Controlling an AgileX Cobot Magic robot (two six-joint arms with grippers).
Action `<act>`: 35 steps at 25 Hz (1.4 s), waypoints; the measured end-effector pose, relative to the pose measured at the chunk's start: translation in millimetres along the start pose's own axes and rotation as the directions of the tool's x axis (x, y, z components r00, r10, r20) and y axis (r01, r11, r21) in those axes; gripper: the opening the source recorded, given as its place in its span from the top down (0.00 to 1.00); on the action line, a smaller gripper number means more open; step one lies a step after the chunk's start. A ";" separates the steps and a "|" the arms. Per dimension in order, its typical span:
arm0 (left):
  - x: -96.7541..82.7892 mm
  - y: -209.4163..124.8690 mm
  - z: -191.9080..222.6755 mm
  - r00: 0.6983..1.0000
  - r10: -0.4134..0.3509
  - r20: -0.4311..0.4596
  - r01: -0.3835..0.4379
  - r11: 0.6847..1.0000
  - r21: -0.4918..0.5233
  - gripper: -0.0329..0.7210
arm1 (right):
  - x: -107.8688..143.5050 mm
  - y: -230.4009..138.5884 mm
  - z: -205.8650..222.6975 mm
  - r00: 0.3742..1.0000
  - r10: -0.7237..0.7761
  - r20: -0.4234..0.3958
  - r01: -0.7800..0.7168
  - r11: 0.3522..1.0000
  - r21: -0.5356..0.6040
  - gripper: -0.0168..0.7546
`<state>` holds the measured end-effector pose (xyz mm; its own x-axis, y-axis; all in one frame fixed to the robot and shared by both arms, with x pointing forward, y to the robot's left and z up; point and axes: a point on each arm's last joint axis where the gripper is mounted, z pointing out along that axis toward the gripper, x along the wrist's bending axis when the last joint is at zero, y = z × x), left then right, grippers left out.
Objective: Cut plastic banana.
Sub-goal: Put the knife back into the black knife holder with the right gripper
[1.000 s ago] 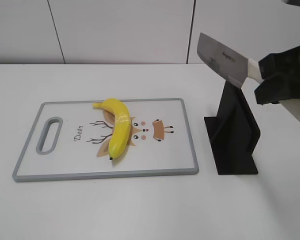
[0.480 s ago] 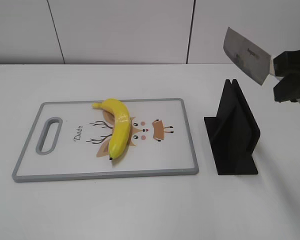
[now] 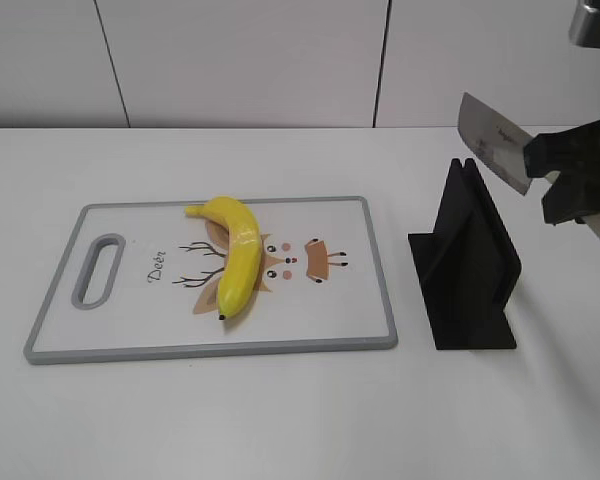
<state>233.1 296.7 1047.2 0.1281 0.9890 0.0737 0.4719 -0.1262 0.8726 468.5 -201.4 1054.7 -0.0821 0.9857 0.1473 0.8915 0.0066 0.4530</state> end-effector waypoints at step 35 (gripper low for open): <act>0.2 0.0 0.0 1.000 0.001 -0.003 -0.001 1.000 0.000 0.19 | 6.6 -3.1 51.3 1.000 0.031 0.001 -0.030 0.983 0.182 0.76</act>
<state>233.1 296.9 1047.2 0.1265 0.9890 0.0763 0.4720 -0.1276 0.8723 488.0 -186.3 1009.2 -0.0542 0.9857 0.1598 0.9596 0.0072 0.2812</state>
